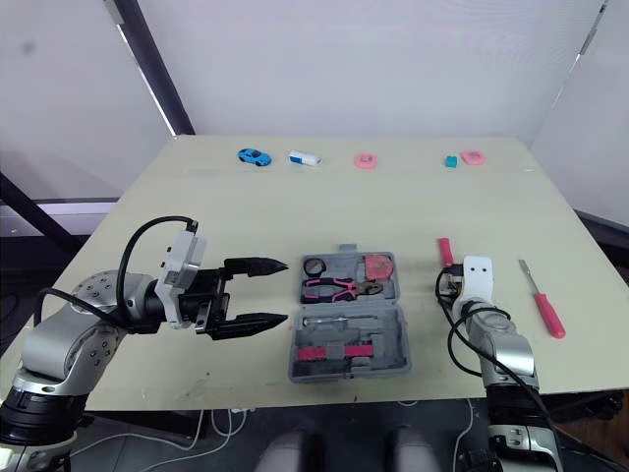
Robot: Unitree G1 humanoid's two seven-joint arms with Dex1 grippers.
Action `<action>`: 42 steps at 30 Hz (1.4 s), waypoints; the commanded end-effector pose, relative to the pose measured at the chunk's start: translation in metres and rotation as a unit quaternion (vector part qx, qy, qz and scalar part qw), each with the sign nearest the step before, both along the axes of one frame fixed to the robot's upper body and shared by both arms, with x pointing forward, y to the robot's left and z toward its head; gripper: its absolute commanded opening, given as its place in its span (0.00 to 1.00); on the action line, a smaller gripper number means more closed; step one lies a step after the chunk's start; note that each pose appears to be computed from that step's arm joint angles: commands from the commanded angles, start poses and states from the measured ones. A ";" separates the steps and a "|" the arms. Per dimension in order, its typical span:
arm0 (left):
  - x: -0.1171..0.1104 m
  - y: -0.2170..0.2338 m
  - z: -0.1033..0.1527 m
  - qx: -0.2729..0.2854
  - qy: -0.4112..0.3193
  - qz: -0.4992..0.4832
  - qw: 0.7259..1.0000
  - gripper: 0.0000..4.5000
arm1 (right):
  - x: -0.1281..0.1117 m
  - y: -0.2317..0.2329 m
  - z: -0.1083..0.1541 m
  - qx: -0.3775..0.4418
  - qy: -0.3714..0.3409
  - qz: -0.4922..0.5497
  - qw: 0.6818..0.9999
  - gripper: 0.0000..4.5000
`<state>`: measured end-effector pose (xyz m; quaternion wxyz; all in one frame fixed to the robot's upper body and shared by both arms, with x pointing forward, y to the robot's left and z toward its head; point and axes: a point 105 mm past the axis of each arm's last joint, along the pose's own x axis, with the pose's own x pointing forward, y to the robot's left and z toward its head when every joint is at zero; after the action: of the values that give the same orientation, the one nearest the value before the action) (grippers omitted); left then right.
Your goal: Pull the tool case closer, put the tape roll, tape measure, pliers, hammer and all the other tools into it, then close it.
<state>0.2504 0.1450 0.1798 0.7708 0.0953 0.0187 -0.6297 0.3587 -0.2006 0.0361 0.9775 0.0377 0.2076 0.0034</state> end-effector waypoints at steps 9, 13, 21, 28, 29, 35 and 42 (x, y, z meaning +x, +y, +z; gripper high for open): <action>-0.001 -0.001 0.010 -0.016 -0.037 -0.008 0.999 1.00 | -0.016 -0.011 0.058 -0.049 -0.088 0.127 0.987 0.00; 0.000 0.005 0.006 -0.006 -0.042 0.004 0.999 1.00 | -0.030 -0.010 0.078 -0.090 -0.087 0.232 0.965 0.00; 0.001 0.016 0.004 -0.004 -0.041 0.012 0.999 1.00 | -0.052 0.013 0.099 -0.125 -0.052 0.416 0.899 0.00; -0.006 0.028 -0.005 0.030 -0.029 0.001 0.999 1.00 | -0.069 0.054 0.104 -0.152 -0.025 0.546 0.823 0.00; -0.009 0.030 -0.008 0.037 -0.025 -0.004 0.999 1.00 | -0.070 0.061 0.104 -0.158 -0.023 0.563 0.811 0.00; -0.017 0.040 -0.022 0.086 -0.013 -0.020 0.996 1.00 | -0.075 0.089 0.103 -0.177 -0.008 0.616 0.767 0.00; -0.017 0.066 -0.027 0.094 -0.003 0.015 0.995 1.00 | -0.075 0.127 0.095 -0.219 0.009 0.654 0.724 0.00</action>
<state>0.2347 0.2044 0.1461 0.7668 0.1532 0.0850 -0.6175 0.2834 -0.0780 0.1267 0.7173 -0.3029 0.1950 0.5964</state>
